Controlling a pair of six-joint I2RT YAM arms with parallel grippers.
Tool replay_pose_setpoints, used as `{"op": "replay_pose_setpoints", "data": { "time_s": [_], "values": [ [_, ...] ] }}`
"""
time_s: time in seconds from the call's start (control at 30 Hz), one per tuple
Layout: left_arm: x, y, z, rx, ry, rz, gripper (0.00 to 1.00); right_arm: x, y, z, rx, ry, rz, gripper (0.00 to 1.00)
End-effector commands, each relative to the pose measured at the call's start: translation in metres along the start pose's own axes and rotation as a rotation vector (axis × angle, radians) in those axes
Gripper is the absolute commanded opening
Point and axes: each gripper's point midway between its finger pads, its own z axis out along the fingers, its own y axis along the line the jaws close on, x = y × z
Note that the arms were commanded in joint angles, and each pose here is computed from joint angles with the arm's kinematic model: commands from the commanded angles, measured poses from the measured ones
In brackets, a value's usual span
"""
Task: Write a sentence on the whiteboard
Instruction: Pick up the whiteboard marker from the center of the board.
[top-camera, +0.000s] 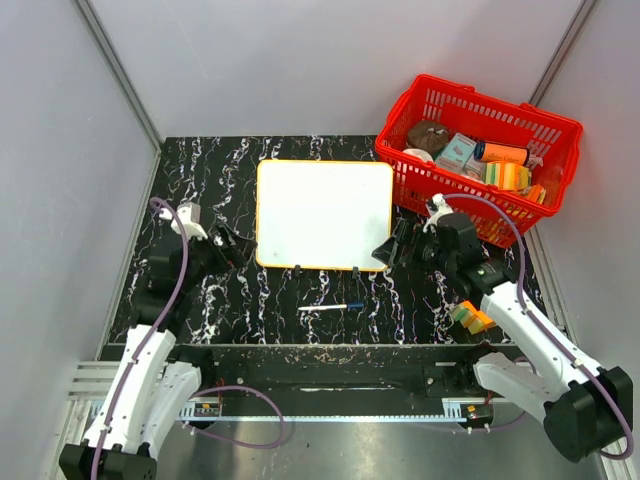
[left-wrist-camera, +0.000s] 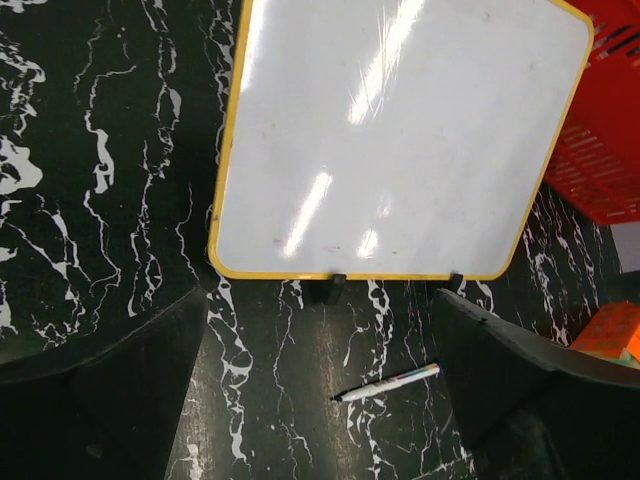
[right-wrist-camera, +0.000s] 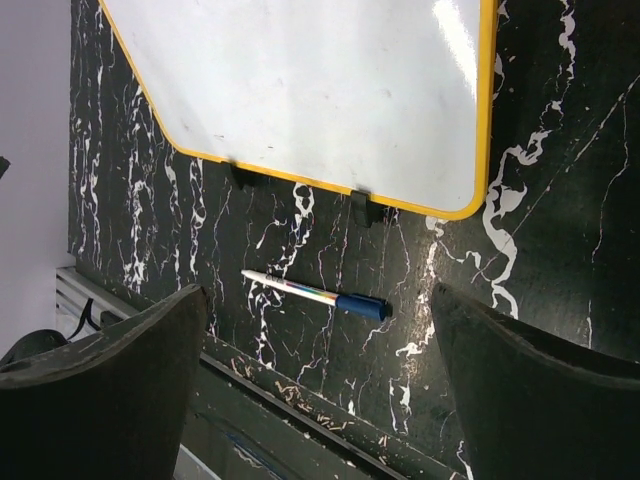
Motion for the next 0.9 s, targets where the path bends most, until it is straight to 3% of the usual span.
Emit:
{"op": "replay_pose_setpoints", "data": {
  "time_s": [0.0, 0.17, 0.37, 0.5, 0.6, 0.87],
  "values": [
    [-0.004, -0.033, -0.004, 0.143, 0.037, 0.075, 0.99, -0.014, 0.016, 0.001, -0.036, -0.061, -0.034, 1.00],
    [0.026, -0.054, 0.011, 0.160, 0.129, 0.178, 0.99, -0.010, 0.011, 0.001, -0.035, -0.069, -0.032, 1.00],
    [0.107, -0.123, 0.015, 0.335, 0.332, 0.489, 0.99, 0.002, -0.002, 0.003, 0.001, -0.043, -0.037, 1.00],
    [0.163, -0.133, 0.023, 0.337, 0.496, 0.768, 0.99, 0.007, -0.014, 0.004, 0.044, -0.044, -0.033, 1.00],
    [0.188, -0.142, 0.030, 0.358, 0.564, 0.883, 0.99, 0.010, -0.019, 0.003, 0.053, -0.044, -0.031, 1.00],
    [0.213, -0.142, 0.041, 0.414, 0.626, 0.964, 0.95, 0.014, -0.025, -0.001, 0.073, -0.048, -0.048, 1.00]
  ]
}}
